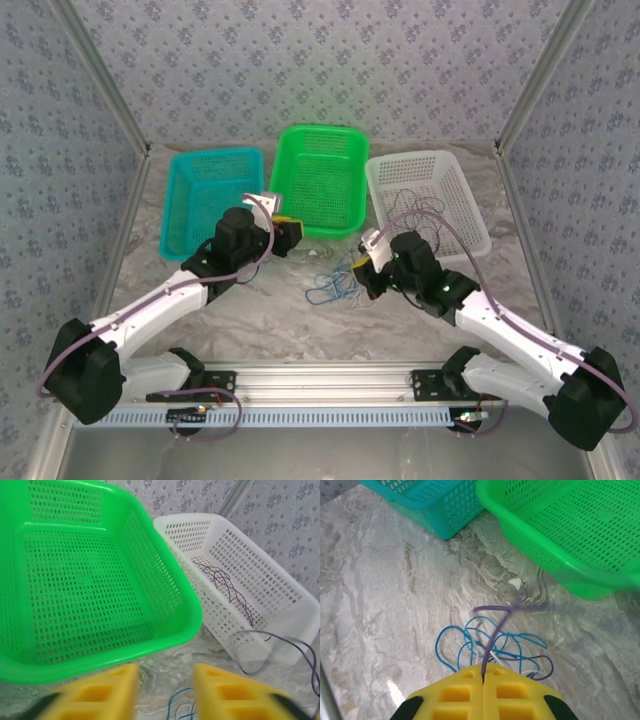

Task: Untangle the cables

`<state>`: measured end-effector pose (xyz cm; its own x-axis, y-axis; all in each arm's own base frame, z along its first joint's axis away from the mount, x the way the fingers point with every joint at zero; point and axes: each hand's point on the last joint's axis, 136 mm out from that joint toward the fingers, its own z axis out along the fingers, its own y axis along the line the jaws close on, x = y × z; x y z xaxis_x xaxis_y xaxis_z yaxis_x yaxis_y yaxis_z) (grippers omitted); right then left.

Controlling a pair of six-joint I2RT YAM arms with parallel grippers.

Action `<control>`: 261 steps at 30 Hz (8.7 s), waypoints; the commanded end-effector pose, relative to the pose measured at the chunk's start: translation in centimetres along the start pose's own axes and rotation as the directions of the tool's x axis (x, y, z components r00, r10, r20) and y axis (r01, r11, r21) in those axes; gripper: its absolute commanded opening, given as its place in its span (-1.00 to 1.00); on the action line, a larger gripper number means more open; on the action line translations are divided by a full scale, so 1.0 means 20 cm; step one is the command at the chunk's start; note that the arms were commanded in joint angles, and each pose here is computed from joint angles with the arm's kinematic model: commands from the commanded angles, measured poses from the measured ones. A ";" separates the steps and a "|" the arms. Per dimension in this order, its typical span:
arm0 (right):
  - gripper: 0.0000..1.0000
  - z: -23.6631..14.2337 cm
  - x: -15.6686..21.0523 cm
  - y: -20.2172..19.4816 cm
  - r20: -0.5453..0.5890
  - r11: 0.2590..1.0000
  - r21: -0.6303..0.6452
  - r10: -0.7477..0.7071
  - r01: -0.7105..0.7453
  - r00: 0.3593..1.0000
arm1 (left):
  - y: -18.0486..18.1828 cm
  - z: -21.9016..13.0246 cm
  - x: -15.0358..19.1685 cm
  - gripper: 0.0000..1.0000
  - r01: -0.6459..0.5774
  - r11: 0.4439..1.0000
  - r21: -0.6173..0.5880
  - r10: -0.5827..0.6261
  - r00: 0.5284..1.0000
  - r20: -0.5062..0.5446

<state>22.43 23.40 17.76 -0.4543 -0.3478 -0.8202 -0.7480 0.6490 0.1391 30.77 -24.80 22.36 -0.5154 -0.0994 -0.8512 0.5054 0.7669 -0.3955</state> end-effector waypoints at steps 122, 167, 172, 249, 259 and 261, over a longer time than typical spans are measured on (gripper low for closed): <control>-1.00 -0.18 0.28 -0.01 -0.144 0.980 0.180 0.114 -0.087 0.983 | 0.19 -0.48 -0.69 -0.94 0.290 0.957 0.025 -0.257 0.802 0.539; -1.00 -0.92 -1.14 0.01 0.515 0.973 0.049 0.167 -0.224 0.841 | -0.41 -0.08 -0.28 0.80 0.029 0.961 0.275 -0.088 0.975 0.205; -1.00 -0.93 -1.16 0.01 0.532 0.970 0.026 0.190 -0.240 0.825 | -0.54 0.00 -0.26 0.80 -0.012 0.946 0.323 -0.052 0.981 0.186; -1.00 -0.85 -0.91 -0.22 0.294 0.917 0.134 0.324 -0.375 0.899 | -0.41 0.46 0.25 -0.99 -0.758 0.649 0.072 0.679 0.533 -0.505; -1.00 -1.00 -0.98 -0.34 0.381 0.898 0.271 0.230 -0.347 0.895 | -0.41 0.35 0.00 0.56 -0.689 0.713 -0.130 0.615 0.704 -0.355; -1.00 -1.05 -1.05 -0.35 0.421 0.901 0.280 0.195 -0.332 0.886 | -0.42 0.30 -0.06 0.73 -0.662 0.734 -0.152 0.603 0.738 -0.302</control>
<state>26.83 13.14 42.17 -0.4594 0.1051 -0.8820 -0.3866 0.8703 0.3051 30.70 -35.95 19.50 -0.3183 0.7043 -0.6345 0.6882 0.6320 0.3563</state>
